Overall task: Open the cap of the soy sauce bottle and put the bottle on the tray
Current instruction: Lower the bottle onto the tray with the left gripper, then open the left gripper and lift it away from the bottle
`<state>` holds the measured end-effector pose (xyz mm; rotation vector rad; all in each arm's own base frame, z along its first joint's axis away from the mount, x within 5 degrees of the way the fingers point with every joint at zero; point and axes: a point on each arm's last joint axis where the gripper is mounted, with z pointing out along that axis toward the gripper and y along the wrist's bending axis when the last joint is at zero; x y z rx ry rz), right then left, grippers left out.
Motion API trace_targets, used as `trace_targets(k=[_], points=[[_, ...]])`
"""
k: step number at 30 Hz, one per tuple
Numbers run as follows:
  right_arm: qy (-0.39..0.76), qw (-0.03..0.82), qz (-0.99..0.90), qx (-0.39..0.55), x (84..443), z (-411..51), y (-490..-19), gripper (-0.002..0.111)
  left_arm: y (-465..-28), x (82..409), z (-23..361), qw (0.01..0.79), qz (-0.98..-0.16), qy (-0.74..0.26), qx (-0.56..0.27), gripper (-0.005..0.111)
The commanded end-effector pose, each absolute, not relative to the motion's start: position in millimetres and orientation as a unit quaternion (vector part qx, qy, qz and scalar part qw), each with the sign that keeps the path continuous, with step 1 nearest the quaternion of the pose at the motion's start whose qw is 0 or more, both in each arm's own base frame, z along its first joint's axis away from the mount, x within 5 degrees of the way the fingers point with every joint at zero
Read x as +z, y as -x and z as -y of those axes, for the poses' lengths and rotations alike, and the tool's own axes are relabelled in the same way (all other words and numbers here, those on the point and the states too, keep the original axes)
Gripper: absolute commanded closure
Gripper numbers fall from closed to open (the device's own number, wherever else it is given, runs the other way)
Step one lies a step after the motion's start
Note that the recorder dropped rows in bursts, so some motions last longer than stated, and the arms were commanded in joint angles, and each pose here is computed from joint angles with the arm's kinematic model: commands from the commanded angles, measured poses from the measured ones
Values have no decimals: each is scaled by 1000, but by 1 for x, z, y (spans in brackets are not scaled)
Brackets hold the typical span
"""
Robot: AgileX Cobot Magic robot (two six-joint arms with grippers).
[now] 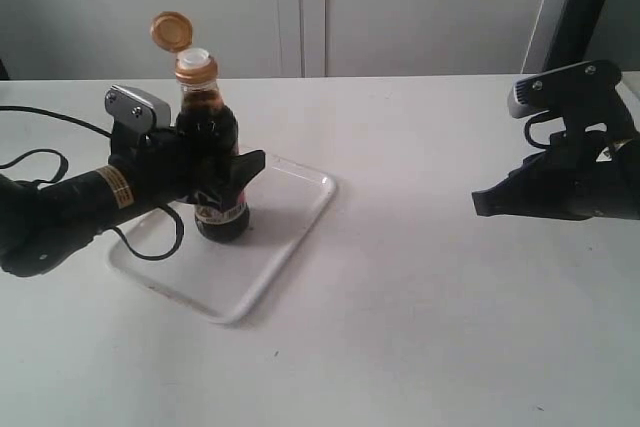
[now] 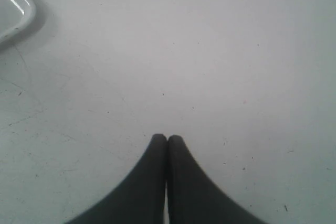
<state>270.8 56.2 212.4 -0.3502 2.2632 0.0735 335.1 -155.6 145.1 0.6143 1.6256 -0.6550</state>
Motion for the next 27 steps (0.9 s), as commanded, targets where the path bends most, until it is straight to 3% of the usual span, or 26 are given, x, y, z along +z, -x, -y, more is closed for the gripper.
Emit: trace_targets(k=[1,27], points=[[144,411,-900,27,211,-56,-271,108,-335,149,156,605,-695,-263,-286,18],[145,411,-900,26,211,-56,-271,108,-325,210,144,639,-650,-294,-288,18]])
